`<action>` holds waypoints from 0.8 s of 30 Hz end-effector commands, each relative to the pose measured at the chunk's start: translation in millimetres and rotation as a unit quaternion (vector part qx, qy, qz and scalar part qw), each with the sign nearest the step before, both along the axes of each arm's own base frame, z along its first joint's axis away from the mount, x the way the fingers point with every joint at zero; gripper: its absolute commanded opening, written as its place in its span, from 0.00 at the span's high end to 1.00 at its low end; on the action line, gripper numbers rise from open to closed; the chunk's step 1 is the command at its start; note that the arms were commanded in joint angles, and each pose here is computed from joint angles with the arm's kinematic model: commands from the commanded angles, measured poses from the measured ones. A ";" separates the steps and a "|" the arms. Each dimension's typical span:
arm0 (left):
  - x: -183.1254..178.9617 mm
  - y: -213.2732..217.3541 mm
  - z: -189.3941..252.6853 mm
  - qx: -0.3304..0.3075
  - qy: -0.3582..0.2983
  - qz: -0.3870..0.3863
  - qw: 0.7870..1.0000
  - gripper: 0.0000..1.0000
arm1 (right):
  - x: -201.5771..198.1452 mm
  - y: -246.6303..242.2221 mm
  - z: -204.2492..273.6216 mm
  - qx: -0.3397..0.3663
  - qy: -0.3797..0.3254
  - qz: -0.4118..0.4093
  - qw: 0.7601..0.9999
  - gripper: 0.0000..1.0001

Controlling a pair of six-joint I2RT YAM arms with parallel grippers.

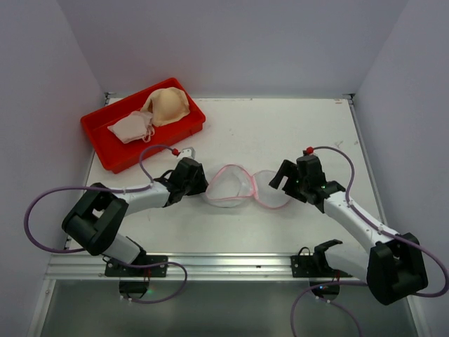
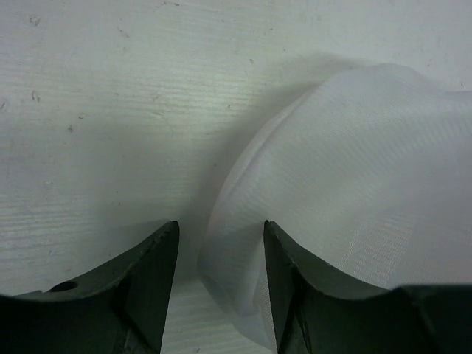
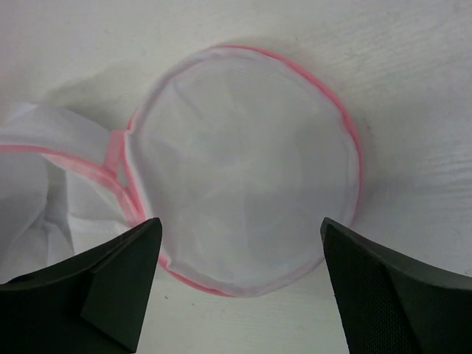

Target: Unzip the laundry bag and remove the bra

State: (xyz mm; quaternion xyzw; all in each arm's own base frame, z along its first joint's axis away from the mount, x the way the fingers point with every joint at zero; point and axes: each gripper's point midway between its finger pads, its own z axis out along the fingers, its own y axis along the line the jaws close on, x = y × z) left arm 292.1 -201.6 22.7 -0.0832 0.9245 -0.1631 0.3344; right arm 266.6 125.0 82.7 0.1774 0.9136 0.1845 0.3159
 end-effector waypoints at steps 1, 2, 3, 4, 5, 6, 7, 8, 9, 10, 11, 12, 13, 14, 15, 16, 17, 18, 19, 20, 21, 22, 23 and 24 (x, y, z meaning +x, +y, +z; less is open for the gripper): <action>2.1 10.3 -4.1 0.016 0.000 0.027 1.000 0.47 | -12.8 -5.8 -11.0 0.030 0.038 -0.044 0.998 0.10; 2.5 11.0 -2.5 0.016 -0.002 0.029 0.999 0.47 | -13.9 -8.1 -13.6 0.034 0.044 -0.057 0.997 0.09; 1.8 12.5 -2.9 0.018 -0.002 0.031 0.999 0.47 | -16.3 -13.8 -20.5 0.034 0.054 -0.071 0.995 0.09; 0.4 13.4 -3.1 0.021 0.000 0.031 0.999 0.48 | -17.1 -15.8 -23.9 0.037 0.061 -0.079 0.994 0.10; 0.4 15.1 -2.3 0.022 -0.001 0.034 0.999 0.48 | -17.7 -17.1 -26.5 0.044 0.068 -0.090 0.993 0.10; -0.1 16.1 -2.0 0.023 -0.001 0.035 0.999 0.48 | -17.5 -15.2 -27.7 0.059 0.074 -0.089 0.992 0.11; -0.7 15.9 -1.4 0.021 -0.002 0.034 0.999 0.48 | -18.4 -12.3 -31.4 0.067 0.084 -0.086 0.990 0.12; -1.5 15.5 -0.1 0.019 -0.003 0.032 0.999 0.48 | -16.7 -7.8 -31.4 0.080 0.087 -0.084 0.989 0.13; -2.7 15.6 -0.2 0.017 -0.002 0.032 0.999 0.48 | -17.5 -3.2 -33.3 0.091 0.094 -0.079 0.988 0.15; -3.1 15.1 0.2 0.014 -0.002 0.032 0.999 0.48 | -21.0 5.9 -36.6 0.112 0.110 -0.066 0.985 0.17; -3.4 15.2 0.7 0.014 -0.003 0.032 0.999 0.49 | -21.6 10.5 -38.4 0.128 0.118 -0.070 0.982 0.18; -3.3 15.2 0.5 0.015 -0.002 0.031 0.999 0.49 | -20.4 14.3 -41.3 0.140 0.116 -0.068 0.981 0.20; -3.6 15.4 0.2 0.016 -0.001 0.031 0.999 0.49 | -20.2 17.0 -43.8 0.149 0.120 -0.069 0.979 0.21; -3.0 15.2 1.1 0.017 -0.002 0.030 0.999 0.49 | -20.9 18.7 -49.3 0.155 0.131 -0.074 0.976 0.23; -3.0 15.5 1.2 0.018 -0.002 0.030 0.999 0.49 | -19.2 19.7 -51.3 0.161 0.129 -0.078 0.975 0.25; -2.4 15.5 1.7 0.019 -0.003 0.029 0.999 0.50 | -18.9 20.2 -53.7 0.165 0.130 -0.083 0.974 0.30; -2.0 15.6 2.8 0.018 -0.005 0.030 0.999 0.50 | -15.0 21.2 -52.9 0.173 0.121 -0.087 0.974 0.34; -2.2 16.2 2.7 0.020 -0.005 0.029 0.999 0.50 | -13.6 17.5 -55.7 0.165 0.116 -0.096 0.975 0.44; -2.2 16.2 2.7 0.020 -0.005 0.029 0.999 0.50 | -13.1 17.6 -54.7 0.165 0.113 -0.096 0.975 0.44; -2.0 16.1 3.7 0.019 -0.007 0.029 0.999 0.50 | -10.8 10.3 -56.9 0.146 0.104 -0.104 0.978 0.60; -1.6 16.4 4.2 0.019 -0.008 0.031 0.999 0.50 | -5.8 7.3 -50.4 0.137 0.090 -0.104 0.981 0.69; -0.9 16.2 5.3 0.018 -0.009 0.032 0.999 0.50 | -4.2 3.4 -47.9 0.123 0.083 -0.104 0.983 0.76; -0.5 15.6 6.3 0.017 -0.010 0.031 0.999 0.50 | -0.2 0.2 -40.1 0.101 0.071 -0.092 0.988 0.86; 0.0 14.6 6.9 0.015 -0.010 0.031 0.999 0.51 | 5.5 -5.0 -30.8 0.079 0.049 -0.094 0.991 0.90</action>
